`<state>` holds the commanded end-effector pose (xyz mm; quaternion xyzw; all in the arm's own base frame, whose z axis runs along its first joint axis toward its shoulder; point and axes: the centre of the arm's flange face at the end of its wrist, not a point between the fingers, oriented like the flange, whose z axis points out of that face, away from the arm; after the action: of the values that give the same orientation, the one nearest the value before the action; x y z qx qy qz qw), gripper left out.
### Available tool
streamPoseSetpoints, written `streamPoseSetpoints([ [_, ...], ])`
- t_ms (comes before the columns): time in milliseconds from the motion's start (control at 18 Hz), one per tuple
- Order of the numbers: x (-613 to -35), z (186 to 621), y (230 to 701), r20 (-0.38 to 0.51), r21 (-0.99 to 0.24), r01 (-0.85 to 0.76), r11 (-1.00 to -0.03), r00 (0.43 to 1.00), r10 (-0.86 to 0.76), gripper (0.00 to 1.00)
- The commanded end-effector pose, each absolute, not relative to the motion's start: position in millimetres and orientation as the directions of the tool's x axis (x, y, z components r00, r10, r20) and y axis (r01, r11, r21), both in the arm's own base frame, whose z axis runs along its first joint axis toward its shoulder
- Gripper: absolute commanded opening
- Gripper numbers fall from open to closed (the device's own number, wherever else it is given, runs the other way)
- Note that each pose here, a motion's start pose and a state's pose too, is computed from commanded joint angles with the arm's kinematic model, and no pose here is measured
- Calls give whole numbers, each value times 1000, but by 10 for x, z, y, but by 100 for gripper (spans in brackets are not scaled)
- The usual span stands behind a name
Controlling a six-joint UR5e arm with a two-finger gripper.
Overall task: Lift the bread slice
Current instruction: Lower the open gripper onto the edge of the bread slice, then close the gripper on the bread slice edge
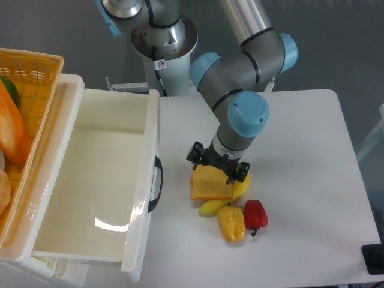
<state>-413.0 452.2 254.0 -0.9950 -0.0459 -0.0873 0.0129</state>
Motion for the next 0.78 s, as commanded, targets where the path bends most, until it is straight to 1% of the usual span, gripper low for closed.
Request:
streamPoseSetpoints([
  [222,-4213,2462,4461,168,9,106,-994,980,106,100],
  [611,-4353,2427,4322,174,13,134,-991,976,135,100],
  [778,-4371,2318,4322,188,24,136,-990,972,138,100],
])
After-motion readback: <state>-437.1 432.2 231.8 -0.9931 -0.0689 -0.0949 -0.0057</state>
